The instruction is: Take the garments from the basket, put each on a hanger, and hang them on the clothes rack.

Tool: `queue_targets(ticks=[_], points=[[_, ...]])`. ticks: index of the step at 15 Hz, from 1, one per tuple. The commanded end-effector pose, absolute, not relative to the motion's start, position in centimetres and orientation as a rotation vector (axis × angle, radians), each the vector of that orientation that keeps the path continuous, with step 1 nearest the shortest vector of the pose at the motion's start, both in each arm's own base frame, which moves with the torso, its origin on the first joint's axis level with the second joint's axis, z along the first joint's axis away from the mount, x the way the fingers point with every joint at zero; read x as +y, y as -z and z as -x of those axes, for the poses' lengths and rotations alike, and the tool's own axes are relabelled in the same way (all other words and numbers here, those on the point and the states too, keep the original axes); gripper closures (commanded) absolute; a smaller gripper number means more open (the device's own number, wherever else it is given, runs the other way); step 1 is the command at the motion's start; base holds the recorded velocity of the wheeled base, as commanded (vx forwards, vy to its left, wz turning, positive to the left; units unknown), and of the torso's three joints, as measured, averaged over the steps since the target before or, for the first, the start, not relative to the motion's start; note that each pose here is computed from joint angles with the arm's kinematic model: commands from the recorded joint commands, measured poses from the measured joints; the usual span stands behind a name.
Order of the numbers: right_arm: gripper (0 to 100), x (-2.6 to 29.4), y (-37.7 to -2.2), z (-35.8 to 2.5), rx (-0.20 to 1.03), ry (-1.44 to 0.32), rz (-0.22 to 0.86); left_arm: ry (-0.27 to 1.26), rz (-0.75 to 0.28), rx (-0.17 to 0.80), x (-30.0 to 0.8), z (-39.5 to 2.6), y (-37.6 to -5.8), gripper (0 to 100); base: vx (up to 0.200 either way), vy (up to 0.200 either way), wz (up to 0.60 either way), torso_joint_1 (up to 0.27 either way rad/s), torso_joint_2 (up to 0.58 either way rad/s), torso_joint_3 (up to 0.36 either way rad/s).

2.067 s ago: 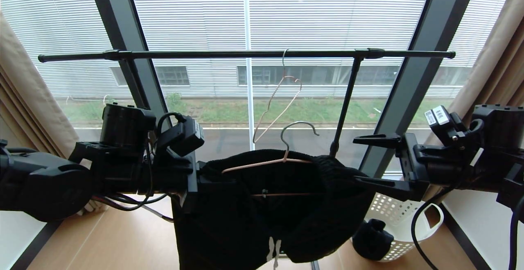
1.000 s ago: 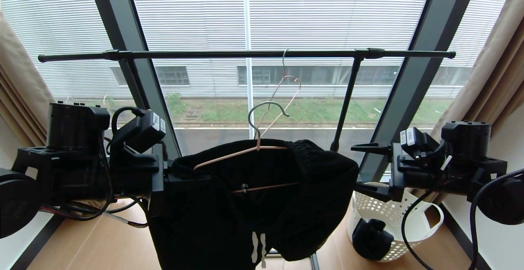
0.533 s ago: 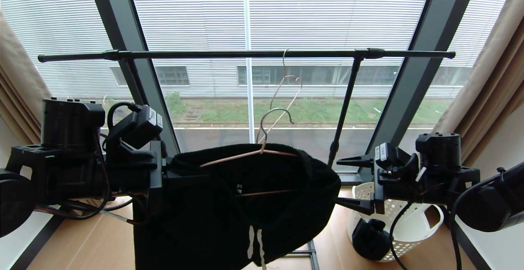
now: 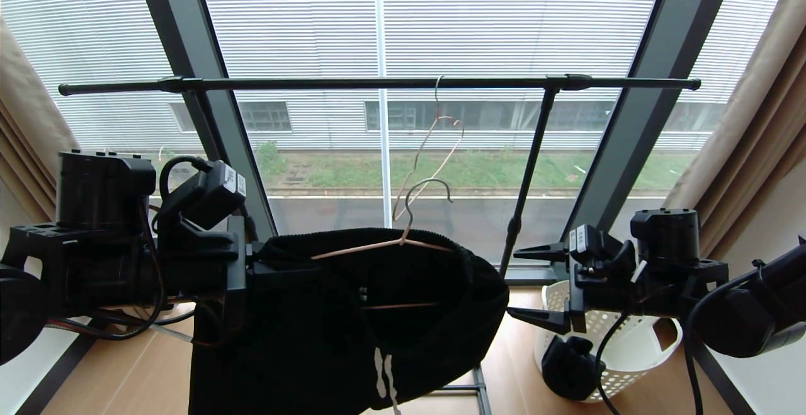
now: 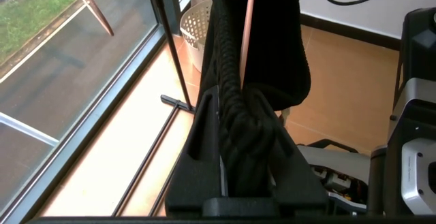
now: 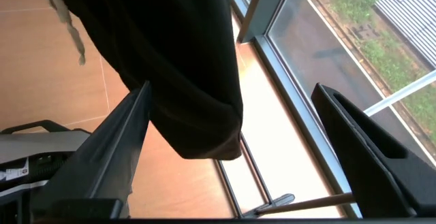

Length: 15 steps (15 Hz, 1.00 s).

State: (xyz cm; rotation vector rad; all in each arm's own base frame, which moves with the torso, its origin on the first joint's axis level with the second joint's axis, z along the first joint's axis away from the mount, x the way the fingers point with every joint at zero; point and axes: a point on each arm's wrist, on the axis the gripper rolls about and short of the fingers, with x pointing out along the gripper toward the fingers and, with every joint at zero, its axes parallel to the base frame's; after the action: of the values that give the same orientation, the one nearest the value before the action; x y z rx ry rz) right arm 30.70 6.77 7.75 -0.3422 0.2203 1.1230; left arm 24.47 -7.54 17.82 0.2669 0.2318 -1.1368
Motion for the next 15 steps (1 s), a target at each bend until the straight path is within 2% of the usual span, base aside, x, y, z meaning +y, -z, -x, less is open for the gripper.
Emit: queue_targets(ticks=[1, 10, 15], points=[[0, 5.9, -7.9, -30.9, 0.216, -1.096, 0.340, 1.135, -0.267, 0.231, -7.5, -24.5, -17.8, 100, 0.000, 0.000, 0.00, 0.000, 0.00, 0.000], [0, 5.9, -6.4, -31.2, 0.241, -1.113, 0.350, 1.141, -0.248, 0.171, -7.4, -23.9, -19.1, 100, 0.000, 0.000, 0.00, 0.000, 0.00, 0.000], [0, 8.4, -5.2, -31.0, 0.288, -1.187, 0.315, 1.155, -0.256, 0.149, -7.6, -23.2, -19.6, 100, 0.000, 0.000, 0.00, 0.000, 0.00, 0.000]])
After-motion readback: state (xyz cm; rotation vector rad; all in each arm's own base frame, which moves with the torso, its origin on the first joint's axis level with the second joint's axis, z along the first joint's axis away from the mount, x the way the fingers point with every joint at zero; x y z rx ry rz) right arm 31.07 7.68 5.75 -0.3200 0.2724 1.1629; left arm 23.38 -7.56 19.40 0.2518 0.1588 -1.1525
